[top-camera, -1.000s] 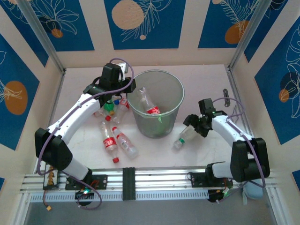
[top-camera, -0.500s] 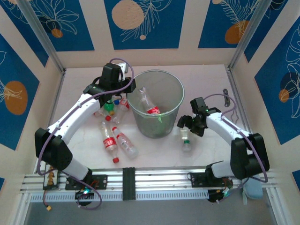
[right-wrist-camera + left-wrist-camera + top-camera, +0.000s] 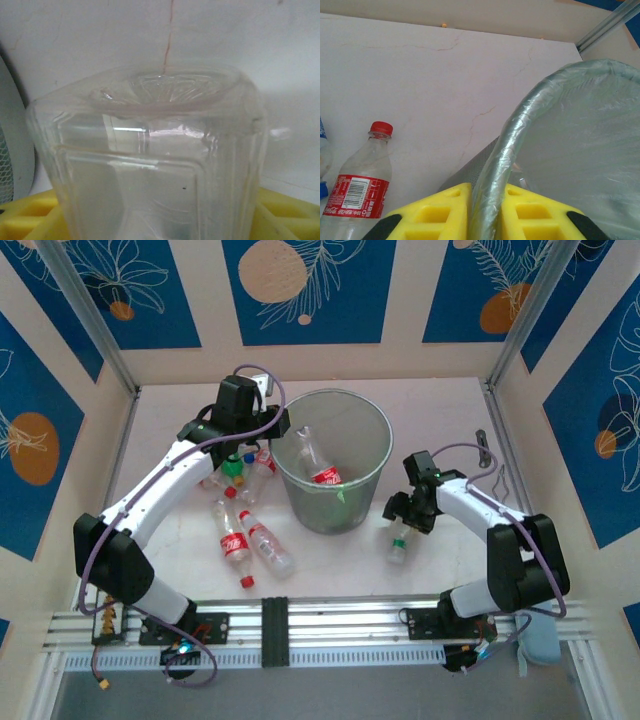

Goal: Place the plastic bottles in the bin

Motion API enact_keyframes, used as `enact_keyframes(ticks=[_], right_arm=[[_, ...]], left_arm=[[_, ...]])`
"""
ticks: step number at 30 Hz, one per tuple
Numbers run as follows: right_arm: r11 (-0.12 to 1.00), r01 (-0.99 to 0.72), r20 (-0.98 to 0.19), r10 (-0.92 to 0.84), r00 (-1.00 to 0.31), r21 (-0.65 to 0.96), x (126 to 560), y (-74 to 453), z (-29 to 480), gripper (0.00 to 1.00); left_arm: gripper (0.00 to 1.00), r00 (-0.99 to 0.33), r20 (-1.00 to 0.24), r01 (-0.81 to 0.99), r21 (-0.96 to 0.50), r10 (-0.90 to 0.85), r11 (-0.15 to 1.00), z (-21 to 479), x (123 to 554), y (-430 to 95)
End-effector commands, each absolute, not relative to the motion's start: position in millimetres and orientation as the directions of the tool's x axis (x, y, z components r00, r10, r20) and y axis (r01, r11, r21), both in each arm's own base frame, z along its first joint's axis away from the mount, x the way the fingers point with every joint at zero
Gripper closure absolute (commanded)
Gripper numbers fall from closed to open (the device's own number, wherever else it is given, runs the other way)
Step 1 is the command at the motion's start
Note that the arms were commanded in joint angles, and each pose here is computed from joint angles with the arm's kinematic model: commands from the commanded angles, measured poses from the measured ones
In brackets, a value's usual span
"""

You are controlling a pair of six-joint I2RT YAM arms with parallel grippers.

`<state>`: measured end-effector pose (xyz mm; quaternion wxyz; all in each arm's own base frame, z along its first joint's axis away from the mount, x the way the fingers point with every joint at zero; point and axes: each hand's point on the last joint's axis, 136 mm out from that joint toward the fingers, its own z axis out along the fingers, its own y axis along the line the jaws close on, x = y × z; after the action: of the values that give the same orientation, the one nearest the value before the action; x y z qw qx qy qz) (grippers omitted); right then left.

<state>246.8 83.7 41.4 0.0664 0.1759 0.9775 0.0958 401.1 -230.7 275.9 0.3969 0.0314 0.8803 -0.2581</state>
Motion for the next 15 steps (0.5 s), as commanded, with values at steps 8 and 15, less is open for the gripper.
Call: enact_keyframes(ticks=[8,15], right_arm=[[0.919,0.209,-0.390,0.337,-0.857,0.334,276.4,58.2,163.8,0.41],[0.936,0.010,-0.697,0.270,-0.664,0.353,305.6,58.4,313.5,0.45]], left_arm=[[0.79,-0.678,-0.716,0.248,-0.436,-0.167,0.865,278.9,403.5,-227.1],[0.79,-0.685,-0.719,0.279,-0.407,-0.117,0.870,275.1,401.5,-241.4]])
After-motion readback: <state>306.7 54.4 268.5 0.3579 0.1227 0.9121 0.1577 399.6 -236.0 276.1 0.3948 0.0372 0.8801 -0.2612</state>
